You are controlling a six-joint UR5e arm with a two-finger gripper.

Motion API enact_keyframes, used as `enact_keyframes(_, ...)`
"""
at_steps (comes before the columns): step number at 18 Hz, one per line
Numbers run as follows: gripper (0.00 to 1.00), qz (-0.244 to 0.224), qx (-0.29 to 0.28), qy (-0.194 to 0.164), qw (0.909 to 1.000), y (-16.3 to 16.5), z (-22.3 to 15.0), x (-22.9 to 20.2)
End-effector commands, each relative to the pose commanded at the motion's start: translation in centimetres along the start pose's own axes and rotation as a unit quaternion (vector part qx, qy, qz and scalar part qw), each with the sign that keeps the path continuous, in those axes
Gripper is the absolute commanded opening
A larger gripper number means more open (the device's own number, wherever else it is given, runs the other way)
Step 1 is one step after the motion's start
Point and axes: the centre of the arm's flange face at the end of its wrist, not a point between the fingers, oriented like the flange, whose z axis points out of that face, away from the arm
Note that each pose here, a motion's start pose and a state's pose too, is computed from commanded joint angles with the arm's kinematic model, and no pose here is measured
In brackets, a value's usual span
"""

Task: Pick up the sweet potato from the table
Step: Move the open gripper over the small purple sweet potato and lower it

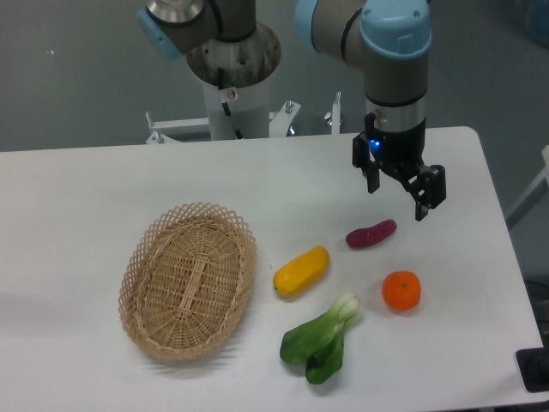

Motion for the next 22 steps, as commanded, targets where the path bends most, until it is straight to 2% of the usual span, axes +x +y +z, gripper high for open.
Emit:
enact_keyframes(8,1.00,-0.012,0.001,0.007,0.9999,0.2,0.9,0.0)
enact_keyframes(13,1.00,-0.015,-0.002,0.020,0.9997,0.3,3.0,1.0)
enact_keyframes(22,1.00,-0.020,-0.005,0.068,0.9975,0.5,7.8,3.9)
